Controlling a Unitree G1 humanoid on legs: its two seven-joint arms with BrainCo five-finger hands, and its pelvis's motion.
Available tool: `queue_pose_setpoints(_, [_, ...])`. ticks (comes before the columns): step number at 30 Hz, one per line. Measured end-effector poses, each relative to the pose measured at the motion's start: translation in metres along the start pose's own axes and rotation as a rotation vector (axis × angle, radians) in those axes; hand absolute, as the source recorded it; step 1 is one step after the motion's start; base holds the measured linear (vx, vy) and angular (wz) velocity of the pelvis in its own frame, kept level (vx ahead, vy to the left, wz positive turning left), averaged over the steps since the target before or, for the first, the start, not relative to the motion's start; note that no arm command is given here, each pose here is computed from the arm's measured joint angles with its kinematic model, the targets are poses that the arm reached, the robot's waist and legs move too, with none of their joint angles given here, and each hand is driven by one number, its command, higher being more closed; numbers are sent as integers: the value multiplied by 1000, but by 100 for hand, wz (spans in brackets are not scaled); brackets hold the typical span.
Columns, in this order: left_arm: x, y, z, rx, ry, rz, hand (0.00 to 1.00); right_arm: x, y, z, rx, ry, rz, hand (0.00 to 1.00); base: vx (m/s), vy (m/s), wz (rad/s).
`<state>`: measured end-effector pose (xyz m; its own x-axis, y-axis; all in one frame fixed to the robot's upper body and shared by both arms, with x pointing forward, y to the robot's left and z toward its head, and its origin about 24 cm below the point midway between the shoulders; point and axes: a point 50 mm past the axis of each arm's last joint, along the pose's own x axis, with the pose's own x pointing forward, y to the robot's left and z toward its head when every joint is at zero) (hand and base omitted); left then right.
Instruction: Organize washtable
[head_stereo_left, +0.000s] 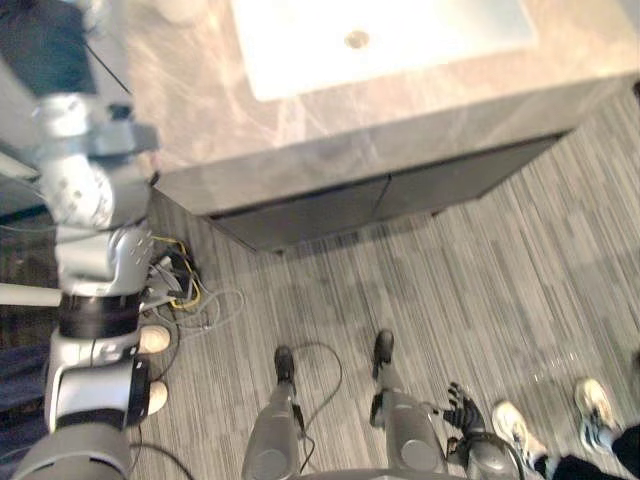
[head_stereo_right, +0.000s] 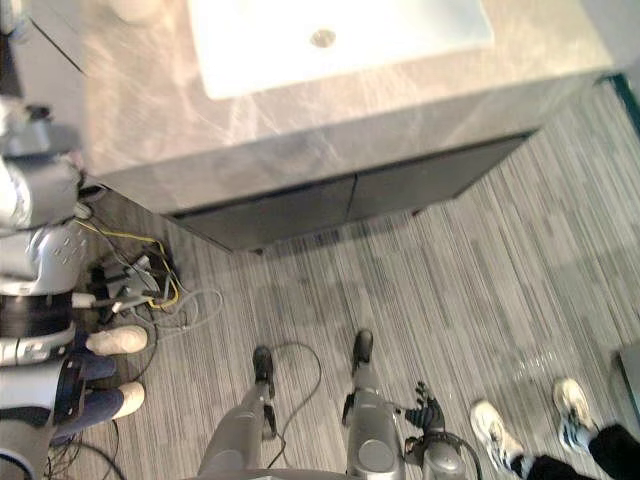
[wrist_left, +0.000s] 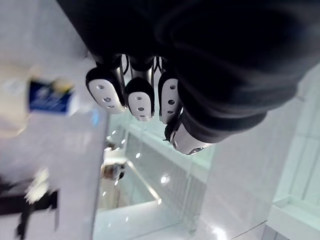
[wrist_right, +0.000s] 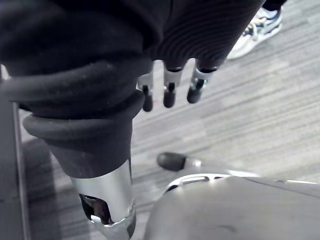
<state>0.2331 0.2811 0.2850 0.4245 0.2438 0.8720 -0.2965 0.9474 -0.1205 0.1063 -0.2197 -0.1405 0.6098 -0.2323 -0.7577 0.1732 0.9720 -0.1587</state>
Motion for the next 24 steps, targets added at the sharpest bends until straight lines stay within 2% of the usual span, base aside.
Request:
queue_pose_setpoints(3, [-38,41,-4,219,98,92,100,-6,-8,-17,-2,55,-20,0,71,16,29])
queue_pose_setpoints(5, [-81,79,-6,394,239,225,100,-13,-13,-33,6,112,-34,0,81,-2,21])
queue_pose_setpoints(9, [-156,123,2,535,467,482,100,-24,-17,-56,26,191,-49,0,62,-9,9])
queue_pose_setpoints(11, [-216,144,6,627,677,632,100,-27,-17,-63,34,221,-54,0,7,-6,8])
queue_pose_setpoints(12, [-234,148,8,645,741,671,100,-28,-17,-64,34,225,-55,0,0,0,0])
queue_pose_setpoints(13, [-273,153,11,669,885,753,100,-30,-16,-67,31,234,-53,0,0,0,0])
queue_pose_setpoints(14, [-292,153,12,673,958,791,100,-32,-15,-70,35,242,-52,0,0,0,0])
queue_pose_setpoints(16, [-369,150,16,625,1259,942,100,-36,-13,-74,39,253,-49,0,0,-5,2])
queue_pose_setpoints(17, [-387,147,17,611,1333,976,100,-37,-13,-75,43,256,-48,0,0,0,0])
queue_pose_setpoints(19, [-451,129,26,554,1644,1034,100,-39,-12,-78,47,264,-49,0,0,0,0])
queue_pose_setpoints(22, [-507,101,43,447,1976,1050,100,-38,-11,-81,76,284,-63,0,0,0,0])
queue_pose_setpoints(23, [-514,95,46,430,2026,1049,100,-38,-11,-82,88,294,-68,0,0,0,0])
queue_pose_setpoints(24, [-524,86,51,398,2120,1024,0,-38,-9,-84,97,308,-68,0,19,-4,6])
